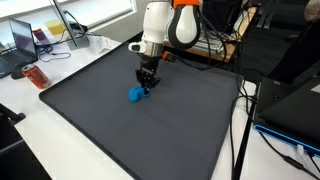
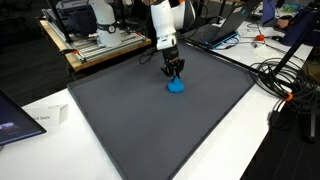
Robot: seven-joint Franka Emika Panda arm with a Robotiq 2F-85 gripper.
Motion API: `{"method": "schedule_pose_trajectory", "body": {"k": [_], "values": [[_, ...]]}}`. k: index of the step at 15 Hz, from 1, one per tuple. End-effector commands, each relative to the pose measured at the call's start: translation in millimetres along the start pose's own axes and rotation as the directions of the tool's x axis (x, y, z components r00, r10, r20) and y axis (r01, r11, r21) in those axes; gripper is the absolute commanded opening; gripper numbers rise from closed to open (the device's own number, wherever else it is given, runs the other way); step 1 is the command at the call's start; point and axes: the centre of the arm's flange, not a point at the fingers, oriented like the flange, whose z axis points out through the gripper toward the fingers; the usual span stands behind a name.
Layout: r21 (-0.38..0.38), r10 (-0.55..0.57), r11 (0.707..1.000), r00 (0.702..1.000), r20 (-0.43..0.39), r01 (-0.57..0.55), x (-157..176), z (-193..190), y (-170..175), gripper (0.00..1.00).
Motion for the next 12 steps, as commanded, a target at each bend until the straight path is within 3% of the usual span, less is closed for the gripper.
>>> {"method": "schedule_pose_trajectory", "body": {"k": [1,7,12], "values": [[0.027,-0.061,0.998,0.997,0.051,0.059,8,-24,5,0.58],[0.056,-0.156,0.987,0.980,0.122,0.150,19,-56,25,0.99],[0.104,-0.224,0.973,0.954,0.201,0.206,38,-88,26,1.00]]}}
